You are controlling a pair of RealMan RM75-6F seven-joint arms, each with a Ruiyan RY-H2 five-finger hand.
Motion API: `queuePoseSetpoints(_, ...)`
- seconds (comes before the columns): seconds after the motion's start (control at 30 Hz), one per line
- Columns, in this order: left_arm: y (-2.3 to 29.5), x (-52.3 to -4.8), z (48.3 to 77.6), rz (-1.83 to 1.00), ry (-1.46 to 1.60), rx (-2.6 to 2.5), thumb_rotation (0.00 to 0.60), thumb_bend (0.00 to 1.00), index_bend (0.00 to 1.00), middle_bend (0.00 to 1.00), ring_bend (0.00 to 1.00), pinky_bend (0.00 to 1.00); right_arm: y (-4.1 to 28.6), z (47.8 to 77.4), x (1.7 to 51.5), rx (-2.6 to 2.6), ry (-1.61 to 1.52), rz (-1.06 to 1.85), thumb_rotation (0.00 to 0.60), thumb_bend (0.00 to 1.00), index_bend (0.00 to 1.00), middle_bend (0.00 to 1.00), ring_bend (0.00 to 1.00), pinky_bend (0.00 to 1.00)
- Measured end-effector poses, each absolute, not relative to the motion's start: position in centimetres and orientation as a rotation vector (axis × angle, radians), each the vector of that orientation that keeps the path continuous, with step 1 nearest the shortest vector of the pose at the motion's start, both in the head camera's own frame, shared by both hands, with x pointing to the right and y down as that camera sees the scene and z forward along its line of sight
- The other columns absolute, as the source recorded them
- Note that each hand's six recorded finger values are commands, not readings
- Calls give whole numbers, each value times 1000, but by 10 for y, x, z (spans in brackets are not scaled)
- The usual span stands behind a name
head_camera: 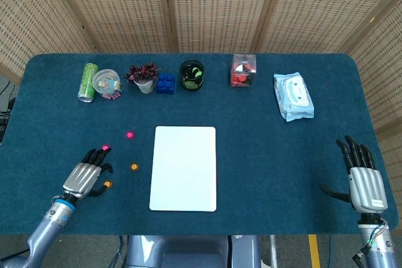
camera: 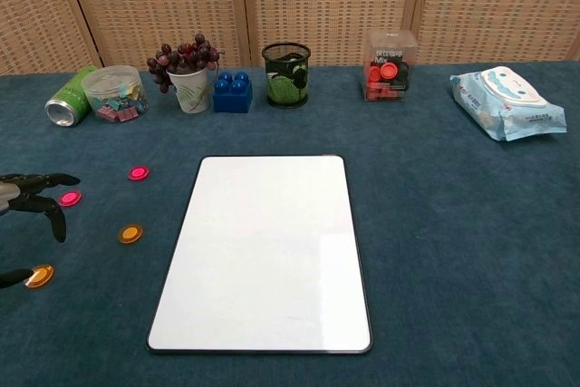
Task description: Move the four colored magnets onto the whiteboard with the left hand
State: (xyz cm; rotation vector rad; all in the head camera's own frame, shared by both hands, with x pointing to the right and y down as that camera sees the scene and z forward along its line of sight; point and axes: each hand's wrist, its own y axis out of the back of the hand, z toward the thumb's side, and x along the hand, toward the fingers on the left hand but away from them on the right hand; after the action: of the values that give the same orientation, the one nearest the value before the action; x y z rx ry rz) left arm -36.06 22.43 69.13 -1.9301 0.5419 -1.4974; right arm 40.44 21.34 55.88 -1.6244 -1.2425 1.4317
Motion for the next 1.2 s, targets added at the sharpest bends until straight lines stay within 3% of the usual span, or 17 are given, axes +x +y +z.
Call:
queuePoseSetpoints(0.53, 236, -364, 705, -1546, 502, -1964, 600, 331, 389, 0, 0, 0, 213, 558, 404, -1621, -1250, 1428, 600, 126, 0, 0, 0, 0)
queuePoseSetpoints(0.87, 235, -366, 705, -1544, 523, -1951, 600, 334, 581, 0, 0, 0, 214, 558, 404, -1626, -1255, 1426, 600, 129, 0, 0, 0, 0)
queuePoseSetpoints(1.2, 229, -364, 698, -1530, 551, -1938, 600, 339, 581, 0, 0, 0, 214, 558, 404, -1631, -1261, 1425, 600, 126, 0, 0, 0, 0)
